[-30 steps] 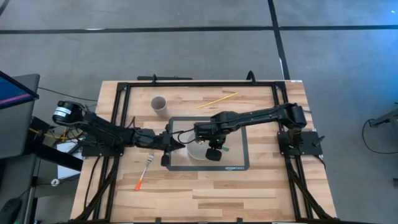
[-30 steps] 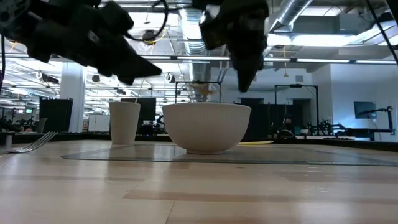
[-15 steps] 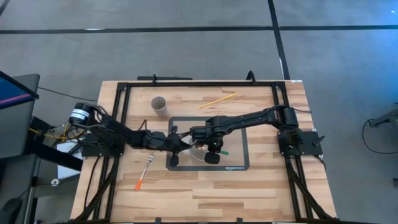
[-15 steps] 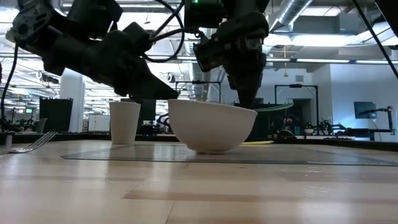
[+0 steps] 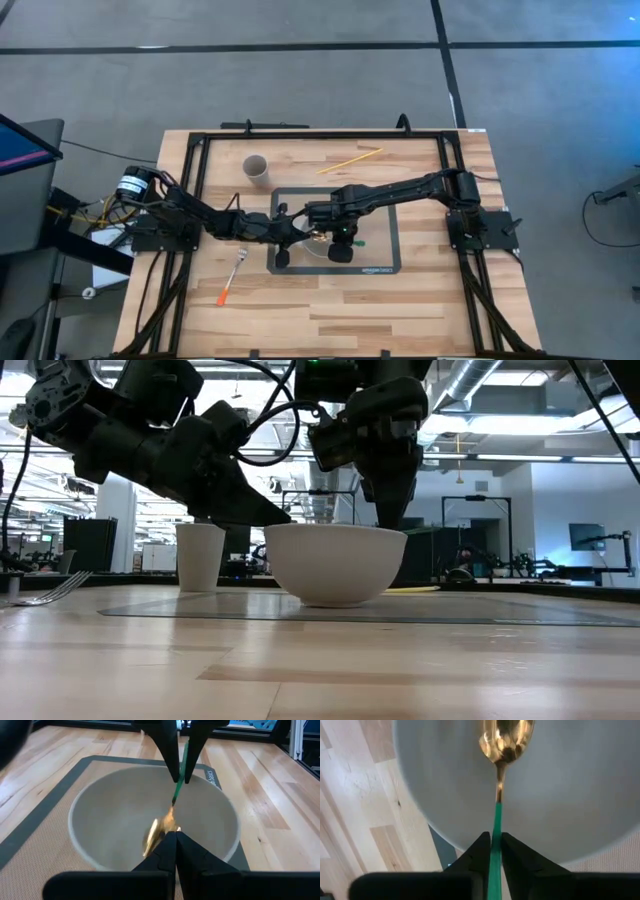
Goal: Pick & Place Utensil
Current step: Put the green spoon into the white bowl
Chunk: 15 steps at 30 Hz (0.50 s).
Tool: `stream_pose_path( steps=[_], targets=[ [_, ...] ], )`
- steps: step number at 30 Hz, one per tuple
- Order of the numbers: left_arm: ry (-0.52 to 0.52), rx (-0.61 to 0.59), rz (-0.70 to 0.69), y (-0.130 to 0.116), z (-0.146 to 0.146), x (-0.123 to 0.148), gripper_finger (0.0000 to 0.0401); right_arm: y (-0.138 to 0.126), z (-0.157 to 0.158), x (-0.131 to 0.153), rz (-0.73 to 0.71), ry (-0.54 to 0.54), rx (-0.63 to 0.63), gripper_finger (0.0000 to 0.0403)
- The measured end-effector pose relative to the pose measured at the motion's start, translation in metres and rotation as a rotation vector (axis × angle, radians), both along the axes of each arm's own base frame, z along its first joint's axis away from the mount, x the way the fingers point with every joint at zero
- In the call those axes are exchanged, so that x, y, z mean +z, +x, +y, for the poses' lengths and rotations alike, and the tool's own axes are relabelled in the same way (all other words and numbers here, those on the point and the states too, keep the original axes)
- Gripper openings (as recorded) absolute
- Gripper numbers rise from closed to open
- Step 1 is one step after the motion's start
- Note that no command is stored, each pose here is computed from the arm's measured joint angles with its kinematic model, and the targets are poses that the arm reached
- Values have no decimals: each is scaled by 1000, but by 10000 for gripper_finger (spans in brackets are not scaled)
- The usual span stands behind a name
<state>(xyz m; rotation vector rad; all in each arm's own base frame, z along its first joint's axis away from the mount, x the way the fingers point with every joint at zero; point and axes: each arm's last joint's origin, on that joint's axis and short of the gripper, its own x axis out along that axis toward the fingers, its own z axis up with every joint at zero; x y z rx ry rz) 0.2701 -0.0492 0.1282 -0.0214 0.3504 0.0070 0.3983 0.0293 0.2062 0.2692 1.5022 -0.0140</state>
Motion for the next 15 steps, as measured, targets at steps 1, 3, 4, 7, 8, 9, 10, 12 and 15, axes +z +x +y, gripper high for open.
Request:
stream_pose_path(
  steps=[1, 3, 4, 7, 8, 9, 10, 12, 15],
  targets=[
    [0, 0, -1, 0, 0, 0, 5, 0, 0, 0, -2, 0, 0, 51],
    [-1, 0, -1, 0, 0, 0, 5, 1, 0, 0, -14, 1, 0, 61],
    [-3, 1, -2, 0, 0, 0, 5, 2, 0, 0, -23, 1, 0, 64],
    [-4, 1, -4, 0, 0, 0, 5, 4, 0, 0, -43, 3, 0, 67],
    [-4, 1, -3, 0, 0, 0, 5, 4, 0, 0, -44, 3, 0, 67],
    [-4, 1, -3, 0, 0, 0, 6, 4, 0, 0, -43, 3, 0, 67],
    [-3, 1, -3, 0, 0, 0, 6, 4, 0, 0, -43, 3, 0, 68],
    [-4, 1, -3, 0, 0, 0, 5, 4, 0, 0, -42, 3, 0, 68],
    [-4, 1, -3, 0, 0, 0, 6, 4, 0, 2, -46, 3, 0, 68]
  ],
)
